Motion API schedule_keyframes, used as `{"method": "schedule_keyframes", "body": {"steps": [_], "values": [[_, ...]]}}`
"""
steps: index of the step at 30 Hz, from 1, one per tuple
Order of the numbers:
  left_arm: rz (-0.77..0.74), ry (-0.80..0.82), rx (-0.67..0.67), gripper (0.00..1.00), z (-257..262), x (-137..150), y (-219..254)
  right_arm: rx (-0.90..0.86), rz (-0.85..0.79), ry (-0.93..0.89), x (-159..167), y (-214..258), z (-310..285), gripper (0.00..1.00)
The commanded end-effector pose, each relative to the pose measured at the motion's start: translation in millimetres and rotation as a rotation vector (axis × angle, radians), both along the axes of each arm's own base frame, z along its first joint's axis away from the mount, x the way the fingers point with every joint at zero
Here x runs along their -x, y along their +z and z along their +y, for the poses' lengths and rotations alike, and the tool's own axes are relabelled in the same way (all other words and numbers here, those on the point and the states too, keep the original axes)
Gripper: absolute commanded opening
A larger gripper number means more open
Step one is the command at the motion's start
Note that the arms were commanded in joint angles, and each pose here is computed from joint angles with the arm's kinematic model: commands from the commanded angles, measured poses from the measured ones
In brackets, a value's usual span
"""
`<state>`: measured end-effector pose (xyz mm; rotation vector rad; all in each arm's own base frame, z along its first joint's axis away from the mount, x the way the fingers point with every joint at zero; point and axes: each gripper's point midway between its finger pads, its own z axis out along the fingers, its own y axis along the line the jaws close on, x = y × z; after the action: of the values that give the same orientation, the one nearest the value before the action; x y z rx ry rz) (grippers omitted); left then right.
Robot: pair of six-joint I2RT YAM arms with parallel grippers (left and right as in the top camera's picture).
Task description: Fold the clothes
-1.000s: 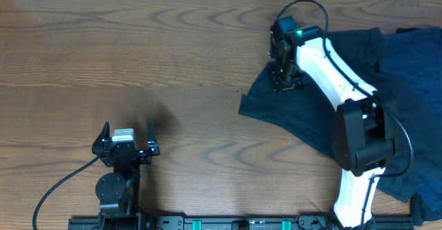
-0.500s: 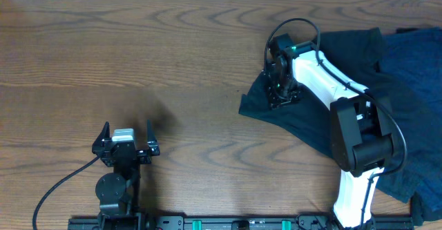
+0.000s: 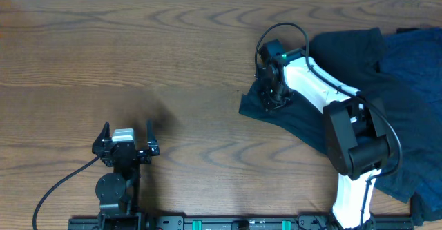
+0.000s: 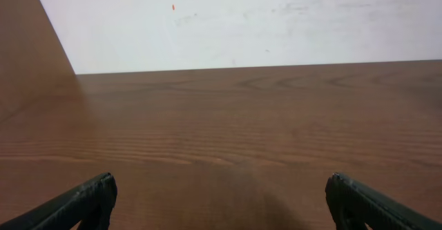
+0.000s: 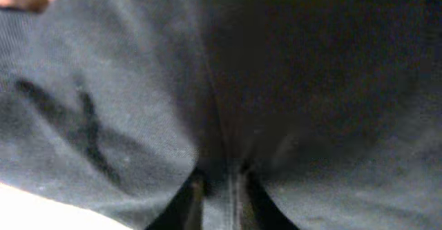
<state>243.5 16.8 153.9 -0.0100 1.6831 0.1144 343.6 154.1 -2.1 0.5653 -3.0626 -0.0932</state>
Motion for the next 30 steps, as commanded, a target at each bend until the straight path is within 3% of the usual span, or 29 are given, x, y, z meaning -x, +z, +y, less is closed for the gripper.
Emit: {"method": "schedule_keyframes", "body": {"steps": [1, 7, 19, 30], "values": [[0.047, 0.023, -0.010, 0.98, 4.4, 0.7, -17.8, 0.025, 0.011, 0.014, 9.7, -8.3, -4.4, 0.01], [0.047, 0.023, -0.010, 0.98, 4.4, 0.7, -17.8, 0.003, -0.001, 0.010, 4.9, -2.8, -0.7, 0.01], [0.047, 0.023, -0.010, 0.98, 4.4, 0.7, -17.8, -0.059, -0.178, -0.092, -43.1, 70.7, -26.0, 0.01], [0.047, 0.023, -0.010, 0.98, 4.4, 0.7, -17.8, -0.054, -0.203, -0.201, -57.2, 51.2, -68.7, 0.02]]}}
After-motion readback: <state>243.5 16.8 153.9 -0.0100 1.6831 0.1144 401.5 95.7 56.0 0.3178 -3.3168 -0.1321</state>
